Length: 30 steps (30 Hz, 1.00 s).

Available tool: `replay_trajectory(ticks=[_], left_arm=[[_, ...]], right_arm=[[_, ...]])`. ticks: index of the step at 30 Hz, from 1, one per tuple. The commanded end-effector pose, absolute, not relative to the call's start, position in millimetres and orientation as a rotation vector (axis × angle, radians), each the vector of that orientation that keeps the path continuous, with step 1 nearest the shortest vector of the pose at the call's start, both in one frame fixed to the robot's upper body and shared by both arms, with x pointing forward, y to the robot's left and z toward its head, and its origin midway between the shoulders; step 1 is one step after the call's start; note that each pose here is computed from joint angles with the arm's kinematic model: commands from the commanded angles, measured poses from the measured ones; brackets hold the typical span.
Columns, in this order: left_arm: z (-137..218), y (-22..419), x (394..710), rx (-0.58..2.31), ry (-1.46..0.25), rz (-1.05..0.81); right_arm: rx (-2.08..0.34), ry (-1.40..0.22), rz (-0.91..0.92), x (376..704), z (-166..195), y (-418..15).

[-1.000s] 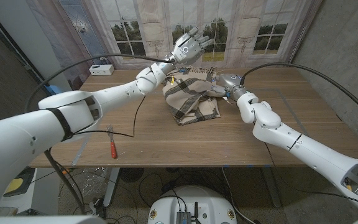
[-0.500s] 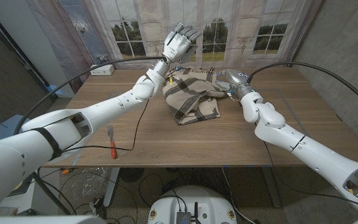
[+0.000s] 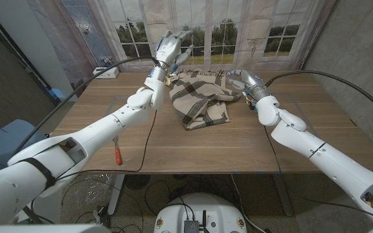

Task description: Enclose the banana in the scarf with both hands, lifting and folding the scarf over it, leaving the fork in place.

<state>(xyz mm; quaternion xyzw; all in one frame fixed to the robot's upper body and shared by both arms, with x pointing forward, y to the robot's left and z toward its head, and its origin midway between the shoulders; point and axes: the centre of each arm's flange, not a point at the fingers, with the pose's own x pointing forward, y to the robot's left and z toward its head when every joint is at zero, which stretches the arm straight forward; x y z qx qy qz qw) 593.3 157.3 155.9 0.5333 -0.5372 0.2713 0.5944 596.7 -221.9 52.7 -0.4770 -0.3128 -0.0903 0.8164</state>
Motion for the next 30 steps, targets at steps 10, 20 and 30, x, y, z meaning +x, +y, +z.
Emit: replay_trajectory(ticks=[10,20,30], left_arm=[[134.7,217.2,592.8,0.699,-1.022,0.296],[123.8,248.4,604.9,0.519,-0.962,0.171],[118.0,278.6,623.2,0.35,-0.912,-0.005]], right_arm=[[-0.61,-0.733,-0.065,594.1,45.4,-237.1],[-0.446,-0.751,-0.048,586.2,36.4,-233.5],[-0.236,-0.786,-0.05,578.5,24.9,-225.6]])
